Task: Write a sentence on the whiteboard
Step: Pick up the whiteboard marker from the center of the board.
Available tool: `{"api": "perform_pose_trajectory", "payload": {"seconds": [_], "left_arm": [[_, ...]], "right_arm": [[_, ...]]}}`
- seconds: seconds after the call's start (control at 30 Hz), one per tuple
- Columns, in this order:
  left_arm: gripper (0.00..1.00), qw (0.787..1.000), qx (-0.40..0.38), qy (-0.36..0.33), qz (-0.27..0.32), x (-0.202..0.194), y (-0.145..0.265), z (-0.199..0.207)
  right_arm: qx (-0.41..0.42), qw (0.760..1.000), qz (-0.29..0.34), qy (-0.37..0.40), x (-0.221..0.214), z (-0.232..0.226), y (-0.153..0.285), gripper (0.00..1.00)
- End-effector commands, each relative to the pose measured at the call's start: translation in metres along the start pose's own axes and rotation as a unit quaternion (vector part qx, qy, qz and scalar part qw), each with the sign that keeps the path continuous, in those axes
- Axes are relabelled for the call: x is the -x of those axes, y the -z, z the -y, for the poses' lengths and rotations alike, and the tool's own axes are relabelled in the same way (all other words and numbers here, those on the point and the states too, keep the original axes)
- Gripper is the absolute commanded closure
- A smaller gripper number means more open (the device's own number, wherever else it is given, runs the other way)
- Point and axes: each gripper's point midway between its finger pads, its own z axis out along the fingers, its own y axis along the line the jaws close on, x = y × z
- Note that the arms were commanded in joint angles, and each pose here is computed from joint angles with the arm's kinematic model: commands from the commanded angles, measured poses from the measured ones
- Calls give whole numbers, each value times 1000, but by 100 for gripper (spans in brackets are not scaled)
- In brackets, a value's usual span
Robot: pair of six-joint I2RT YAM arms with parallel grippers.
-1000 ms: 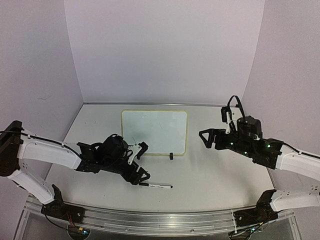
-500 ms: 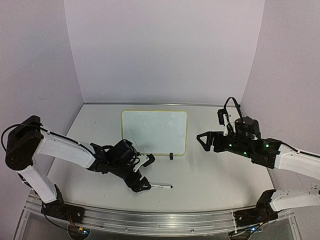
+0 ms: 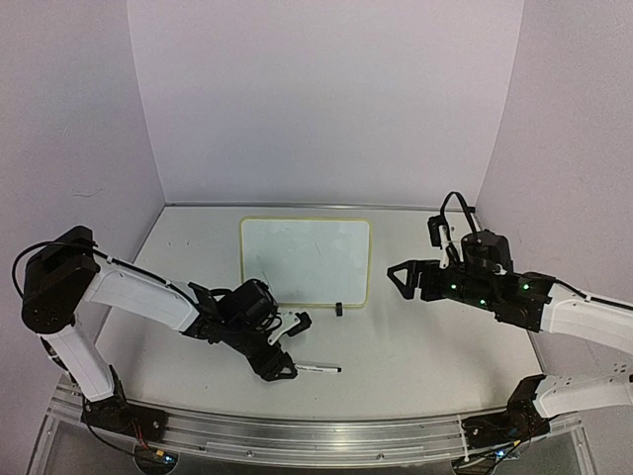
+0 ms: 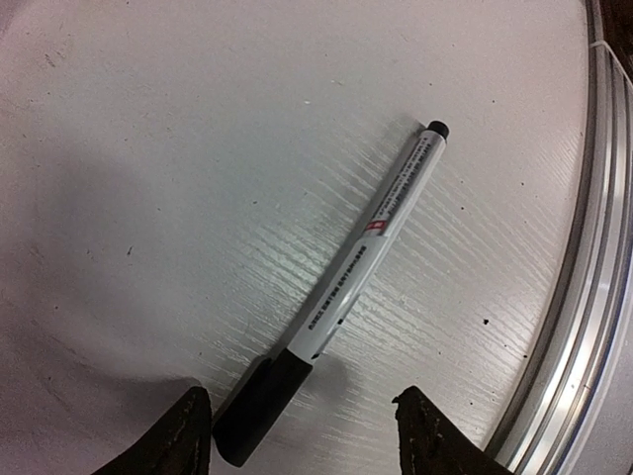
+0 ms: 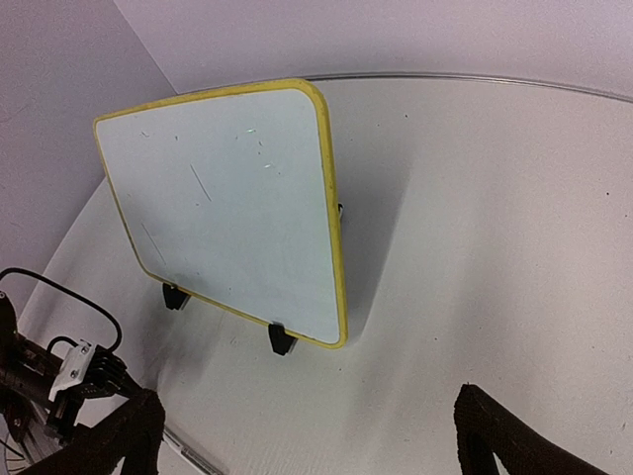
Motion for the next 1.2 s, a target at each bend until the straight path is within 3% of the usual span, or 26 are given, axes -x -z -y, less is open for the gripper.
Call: {"api": "perform_pose_trajectory", "payload": {"seconds": [0.0, 0.2, 0.4, 0.97, 1.17], "left_arm": [[39, 1000, 3, -6, -21, -6, 3, 10], [43, 999, 28, -17, -31, -12, 6, 19], [49, 993, 108, -33, -27, -15, 15, 6], [59, 990, 118, -73, -40, -16, 3, 15], [73, 985, 141, -91, -46, -18, 0, 15]], "right_arm": [[7, 1000, 16, -4, 12, -5, 5, 2], [4, 1000, 17, -4, 11, -3, 5, 2], [4, 1000, 16, -4, 11, -3, 5, 2], [0, 1000, 17, -5, 10, -1, 5, 2], [1, 1000, 18, -9, 9, -1, 6, 2]]}}
